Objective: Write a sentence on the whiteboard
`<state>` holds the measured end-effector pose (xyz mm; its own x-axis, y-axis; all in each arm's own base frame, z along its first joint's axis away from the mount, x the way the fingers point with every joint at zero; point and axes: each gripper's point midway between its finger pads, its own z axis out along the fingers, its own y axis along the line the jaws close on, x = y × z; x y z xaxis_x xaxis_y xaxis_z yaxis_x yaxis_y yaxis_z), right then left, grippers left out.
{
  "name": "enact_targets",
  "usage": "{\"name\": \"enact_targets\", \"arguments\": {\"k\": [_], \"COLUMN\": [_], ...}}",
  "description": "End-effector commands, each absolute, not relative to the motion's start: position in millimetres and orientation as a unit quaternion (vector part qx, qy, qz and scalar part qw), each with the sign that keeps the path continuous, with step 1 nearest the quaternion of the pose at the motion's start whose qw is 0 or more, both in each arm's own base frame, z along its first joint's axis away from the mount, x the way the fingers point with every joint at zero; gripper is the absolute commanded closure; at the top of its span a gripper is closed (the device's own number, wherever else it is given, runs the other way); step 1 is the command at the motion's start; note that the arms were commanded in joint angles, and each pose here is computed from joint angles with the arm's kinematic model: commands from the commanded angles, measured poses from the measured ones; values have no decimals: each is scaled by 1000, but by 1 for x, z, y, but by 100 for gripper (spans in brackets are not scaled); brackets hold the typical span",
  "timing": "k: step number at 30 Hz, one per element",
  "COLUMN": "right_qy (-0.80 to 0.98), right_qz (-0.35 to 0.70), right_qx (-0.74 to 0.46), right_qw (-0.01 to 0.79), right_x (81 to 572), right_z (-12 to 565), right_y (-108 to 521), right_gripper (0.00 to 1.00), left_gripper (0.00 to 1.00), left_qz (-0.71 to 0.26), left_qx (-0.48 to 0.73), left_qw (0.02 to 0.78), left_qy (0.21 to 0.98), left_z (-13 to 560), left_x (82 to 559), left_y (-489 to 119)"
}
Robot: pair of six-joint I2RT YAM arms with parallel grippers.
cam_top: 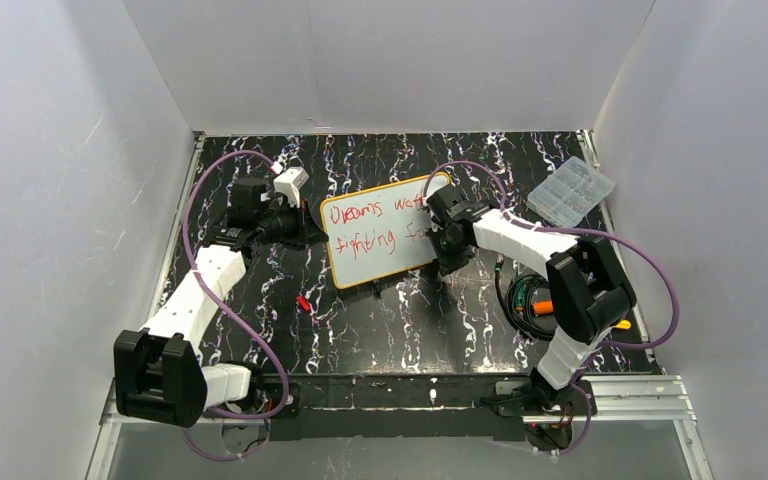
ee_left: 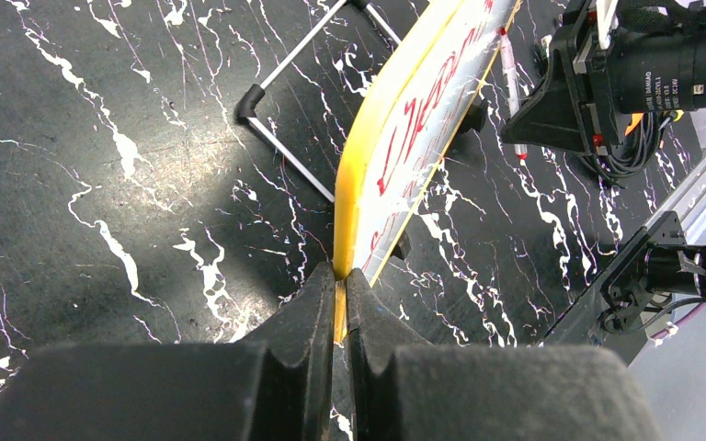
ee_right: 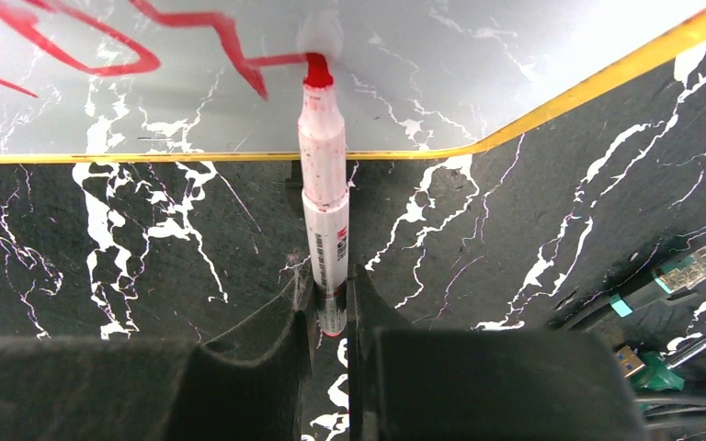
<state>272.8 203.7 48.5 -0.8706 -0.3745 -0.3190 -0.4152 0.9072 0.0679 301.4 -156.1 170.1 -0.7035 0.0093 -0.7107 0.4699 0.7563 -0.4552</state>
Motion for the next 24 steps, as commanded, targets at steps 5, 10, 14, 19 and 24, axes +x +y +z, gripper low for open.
{"name": "enact_targets", "arguments": {"k": [5, 10, 14, 19, 24], "right_qy": [958, 960, 964, 965, 965], "right_qz": [78, 66, 67, 71, 70], "right_qx": [-201, -186, -187, -196, -199], "right_qw": [189, 199, 175, 159, 158], "right_x": [288, 281, 273, 270, 273], "right_z": [69, 74, 60, 51, 49], "right_y": [208, 196, 193, 195, 196], "right_gripper": [99, 99, 99, 99, 99], "left_gripper": [100, 100, 100, 100, 100], "left_qz": [-327, -327, -328, -326, -326], "left_qx": [149, 149, 150, 149, 149], "left_qw": [374, 375, 374, 375, 375], "left_qy": [855, 854, 854, 855, 855], "left_z": [182, 183, 183, 183, 183], "left_x": [296, 297, 296, 296, 296], "left_y": [-158, -158, -158, -158, -158]}}
